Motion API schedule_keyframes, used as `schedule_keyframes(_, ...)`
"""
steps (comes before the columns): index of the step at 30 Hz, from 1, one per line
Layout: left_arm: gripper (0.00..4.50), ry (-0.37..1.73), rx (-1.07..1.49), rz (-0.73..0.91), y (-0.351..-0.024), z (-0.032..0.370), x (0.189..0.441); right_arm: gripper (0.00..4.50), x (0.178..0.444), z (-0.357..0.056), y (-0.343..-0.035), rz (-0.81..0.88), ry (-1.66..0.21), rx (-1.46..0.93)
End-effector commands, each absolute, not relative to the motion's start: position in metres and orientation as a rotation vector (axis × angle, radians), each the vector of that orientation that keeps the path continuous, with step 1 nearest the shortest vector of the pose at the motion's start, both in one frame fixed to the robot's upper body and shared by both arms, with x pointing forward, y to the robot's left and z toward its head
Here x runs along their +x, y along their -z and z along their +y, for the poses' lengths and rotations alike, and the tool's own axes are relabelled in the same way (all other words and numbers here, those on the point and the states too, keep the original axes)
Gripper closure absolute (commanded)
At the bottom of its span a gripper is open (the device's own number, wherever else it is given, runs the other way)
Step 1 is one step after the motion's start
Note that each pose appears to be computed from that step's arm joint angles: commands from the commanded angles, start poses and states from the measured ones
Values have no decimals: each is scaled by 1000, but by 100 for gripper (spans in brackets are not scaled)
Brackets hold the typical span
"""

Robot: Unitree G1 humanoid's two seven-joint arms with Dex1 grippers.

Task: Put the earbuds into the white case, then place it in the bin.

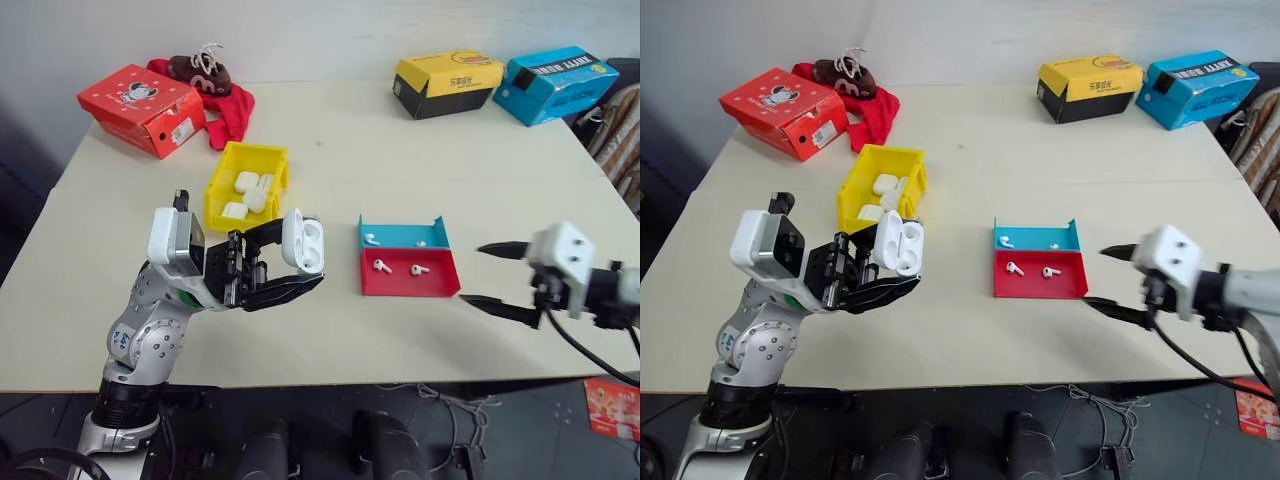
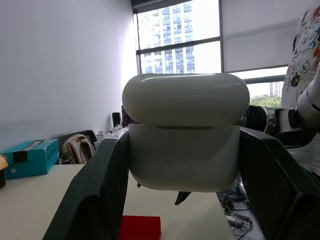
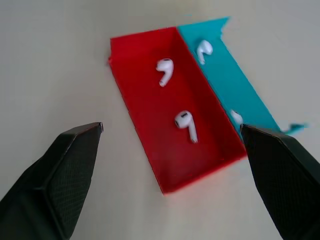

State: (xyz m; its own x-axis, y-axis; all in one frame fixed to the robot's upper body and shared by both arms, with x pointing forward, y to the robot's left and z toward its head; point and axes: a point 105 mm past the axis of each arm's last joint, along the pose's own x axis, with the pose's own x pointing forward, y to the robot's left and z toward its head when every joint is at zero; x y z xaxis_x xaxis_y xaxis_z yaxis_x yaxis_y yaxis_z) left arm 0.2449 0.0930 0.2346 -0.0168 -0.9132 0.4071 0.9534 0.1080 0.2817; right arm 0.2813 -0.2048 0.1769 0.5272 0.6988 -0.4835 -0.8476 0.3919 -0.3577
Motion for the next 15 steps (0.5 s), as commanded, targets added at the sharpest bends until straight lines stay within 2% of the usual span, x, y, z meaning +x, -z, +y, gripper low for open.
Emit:
schedule_keyframes(1,170,1476,-51,-584,-236,94,243,18,289,-196,-172,320,-1018,-647)
schedule_keyframes(3,170,1477,-15,-577,-232,95,241,65,298,-193,-168,336,-1029,-691)
schedule_keyframes(7,170,1454,11,-554,-228,102,240,204,313,-186,-164,340,-1053,-747)
schedule_keyframes(15,170,1428,-4,-536,-222,102,233,204,333,-179,-157,390,-1045,-792)
